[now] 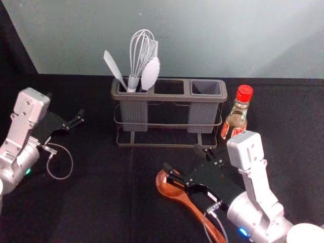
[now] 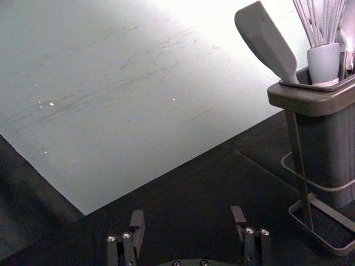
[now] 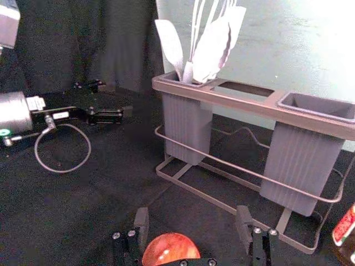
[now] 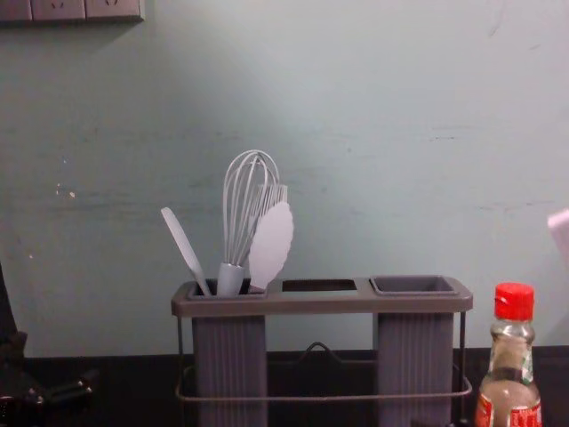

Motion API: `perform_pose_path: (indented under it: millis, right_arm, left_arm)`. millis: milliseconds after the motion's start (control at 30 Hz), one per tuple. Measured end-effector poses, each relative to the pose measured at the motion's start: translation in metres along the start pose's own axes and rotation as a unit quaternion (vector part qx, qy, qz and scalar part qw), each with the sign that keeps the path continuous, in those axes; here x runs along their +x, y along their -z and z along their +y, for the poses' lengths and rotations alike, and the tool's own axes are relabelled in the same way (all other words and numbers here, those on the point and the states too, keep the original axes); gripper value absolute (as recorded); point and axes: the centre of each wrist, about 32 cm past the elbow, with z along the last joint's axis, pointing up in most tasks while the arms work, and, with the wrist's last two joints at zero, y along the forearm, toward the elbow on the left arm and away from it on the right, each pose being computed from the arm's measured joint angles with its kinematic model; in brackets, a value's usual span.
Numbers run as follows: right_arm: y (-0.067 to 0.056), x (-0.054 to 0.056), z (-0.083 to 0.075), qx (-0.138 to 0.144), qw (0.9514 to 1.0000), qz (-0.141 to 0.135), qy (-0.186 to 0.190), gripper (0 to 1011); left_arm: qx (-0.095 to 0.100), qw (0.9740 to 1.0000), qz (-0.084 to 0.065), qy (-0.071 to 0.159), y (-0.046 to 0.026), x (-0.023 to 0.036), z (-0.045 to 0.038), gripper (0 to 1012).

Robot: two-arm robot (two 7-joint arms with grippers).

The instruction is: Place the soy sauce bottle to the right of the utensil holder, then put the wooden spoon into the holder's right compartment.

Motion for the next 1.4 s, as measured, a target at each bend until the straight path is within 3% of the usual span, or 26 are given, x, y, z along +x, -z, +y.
perform_pose_path:
  millis: [900, 1033, 1167, 1267, 1400]
  right_arm:
    - [-0.002, 0.002, -0.001, 0.001, 1.0000, -0.006, -0.002, 1003]
    - [-0.009, 0.002, -0.003, -0.007, 0.9999, -0.009, -0.011, 1003]
    - [-0.025, 0.000, -0.004, -0.047, 0.9985, -0.020, -0.021, 1003]
    - [-0.045, -0.002, -0.002, -0.101, 0.9941, -0.029, -0.026, 1003]
    - [-0.064, -0.004, 0.003, -0.150, 0.9880, -0.025, -0.028, 1003]
  left_arm:
    - [0.000, 1.0000, 0.000, 0.000, 0.0000, 0.0000, 0.0000, 1011]
    - [0.000, 1.0000, 0.000, 0.000, 0.0000, 0.0000, 0.0000, 1011]
    - [0.000, 1.0000, 0.000, 0.000, 0.0000, 0.0000, 0.0000, 1011]
    - [0.000, 1.0000, 0.000, 0.000, 0.0000, 0.0000, 0.0000, 1011]
    - [0.000, 1.0000, 0.000, 0.000, 0.0000, 0.0000, 0.0000, 1011]
